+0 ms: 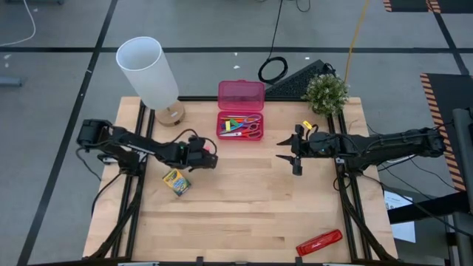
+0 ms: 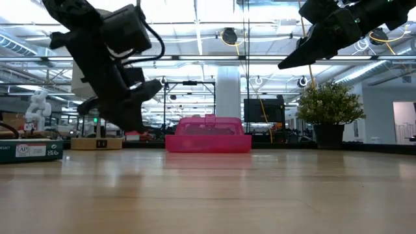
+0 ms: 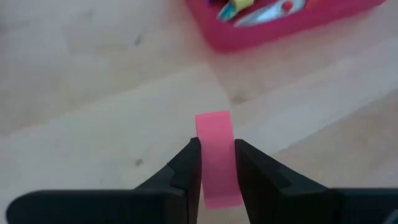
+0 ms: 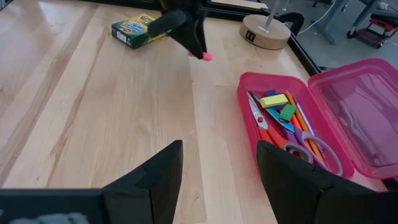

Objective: Pack school essentials
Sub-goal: Put the pink eraser into the red supply box

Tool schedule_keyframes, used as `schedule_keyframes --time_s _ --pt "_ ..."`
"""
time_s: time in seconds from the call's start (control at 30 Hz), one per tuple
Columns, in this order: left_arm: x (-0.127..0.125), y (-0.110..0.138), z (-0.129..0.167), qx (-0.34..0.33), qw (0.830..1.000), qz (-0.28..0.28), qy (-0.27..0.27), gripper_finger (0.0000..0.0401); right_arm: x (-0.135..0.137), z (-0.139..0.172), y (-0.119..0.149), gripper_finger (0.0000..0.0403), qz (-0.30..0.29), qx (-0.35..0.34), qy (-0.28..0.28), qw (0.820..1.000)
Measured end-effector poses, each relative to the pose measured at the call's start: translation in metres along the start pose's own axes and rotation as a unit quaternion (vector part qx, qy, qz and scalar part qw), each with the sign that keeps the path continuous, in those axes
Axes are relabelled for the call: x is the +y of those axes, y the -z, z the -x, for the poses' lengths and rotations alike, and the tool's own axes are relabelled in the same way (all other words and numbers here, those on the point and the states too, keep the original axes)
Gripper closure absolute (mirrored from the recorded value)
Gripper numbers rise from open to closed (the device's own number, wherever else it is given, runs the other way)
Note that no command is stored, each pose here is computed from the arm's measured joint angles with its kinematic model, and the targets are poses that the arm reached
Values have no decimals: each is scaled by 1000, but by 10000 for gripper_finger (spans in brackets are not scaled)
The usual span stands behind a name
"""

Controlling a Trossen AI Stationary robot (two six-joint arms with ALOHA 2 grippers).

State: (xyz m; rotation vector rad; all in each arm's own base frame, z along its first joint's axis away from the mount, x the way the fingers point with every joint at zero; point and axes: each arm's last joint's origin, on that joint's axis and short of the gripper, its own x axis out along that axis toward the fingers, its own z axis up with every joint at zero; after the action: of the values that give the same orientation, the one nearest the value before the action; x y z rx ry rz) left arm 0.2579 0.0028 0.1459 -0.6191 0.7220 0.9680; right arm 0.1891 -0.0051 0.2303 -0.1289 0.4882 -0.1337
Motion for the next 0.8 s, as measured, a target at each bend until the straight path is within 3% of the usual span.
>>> schedule_keyframes --time_s 0.47,0.8 --pt "-1 -35 8 -47 995 -54 70 308 0 0 0 206 -1 0 0 1000" --pt "0 -71 5 -72 985 -132 80 308 0 0 0 206 2 0 0 1000"
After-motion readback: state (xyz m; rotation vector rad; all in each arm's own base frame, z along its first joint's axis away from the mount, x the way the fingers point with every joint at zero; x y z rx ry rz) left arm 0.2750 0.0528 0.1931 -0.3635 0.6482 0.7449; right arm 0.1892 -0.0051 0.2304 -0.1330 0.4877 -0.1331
